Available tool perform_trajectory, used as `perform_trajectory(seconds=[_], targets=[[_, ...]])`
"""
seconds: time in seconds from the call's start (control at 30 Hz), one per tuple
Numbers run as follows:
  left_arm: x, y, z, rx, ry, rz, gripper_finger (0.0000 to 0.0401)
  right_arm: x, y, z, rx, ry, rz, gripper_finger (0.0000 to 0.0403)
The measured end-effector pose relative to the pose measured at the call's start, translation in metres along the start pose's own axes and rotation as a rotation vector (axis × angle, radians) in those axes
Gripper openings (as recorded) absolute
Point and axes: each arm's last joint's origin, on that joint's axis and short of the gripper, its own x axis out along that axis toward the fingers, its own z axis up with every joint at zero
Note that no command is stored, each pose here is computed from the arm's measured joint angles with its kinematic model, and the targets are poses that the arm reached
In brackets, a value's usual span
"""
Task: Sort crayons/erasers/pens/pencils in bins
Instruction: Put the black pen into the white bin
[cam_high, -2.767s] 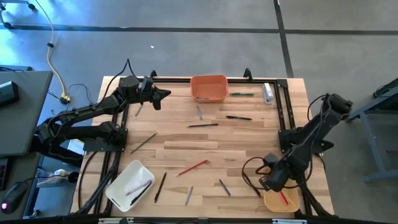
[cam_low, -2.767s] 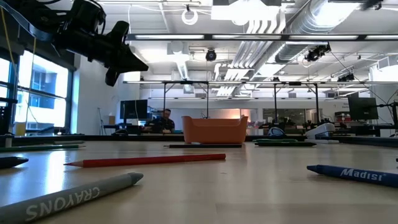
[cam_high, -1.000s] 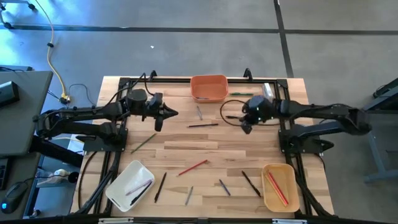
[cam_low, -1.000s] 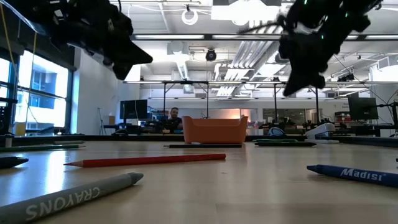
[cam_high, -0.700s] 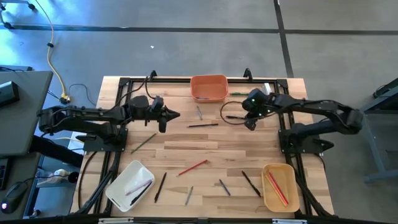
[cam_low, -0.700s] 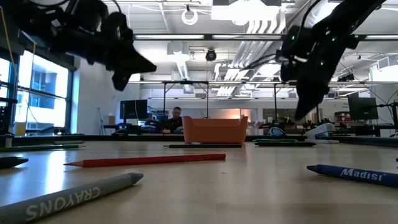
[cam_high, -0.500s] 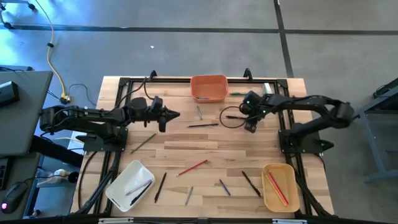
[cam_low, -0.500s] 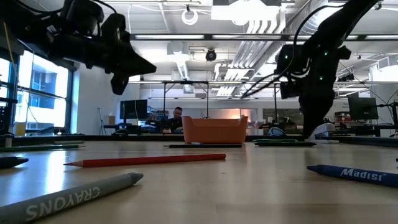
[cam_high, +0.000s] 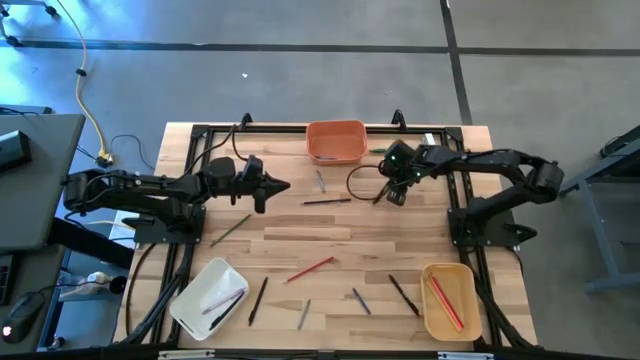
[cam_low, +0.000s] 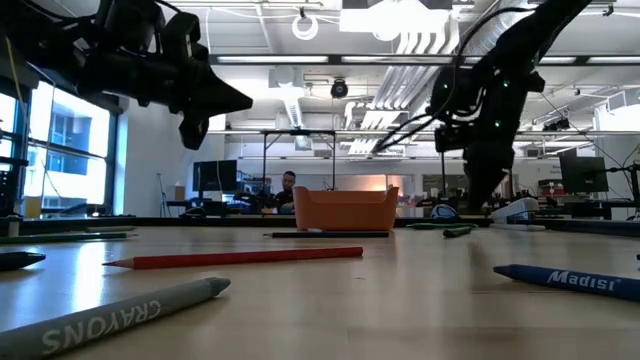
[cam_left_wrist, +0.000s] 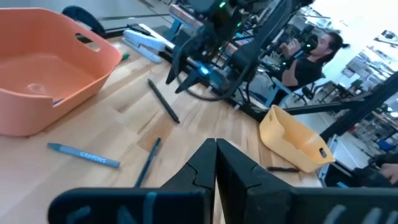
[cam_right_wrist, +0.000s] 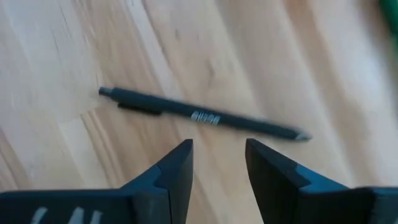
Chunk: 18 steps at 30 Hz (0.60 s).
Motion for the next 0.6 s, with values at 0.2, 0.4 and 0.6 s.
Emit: perform_trajectory(seconds=[0.2, 0.4, 0.6], targets=[[0.000, 0.001, -0.001, 0.008, 0.008, 0.007, 0.0000, -0.008, -0.001, 0.016, -0.295, -0.024, 0.011, 0.0148], [0.000, 0.001, -0.002, 0.007, 0.014, 0.016, 0.0000, 0.012, -0.004, 0.019, -0.488, 0.102, 0.055, 0.0171], [0.000, 0.001, -0.003, -0.021, 0.040, 0.000, 0.0000, 0.027, -0.007, 0.035, -0.539, 0.159, 0.069, 0.0177]])
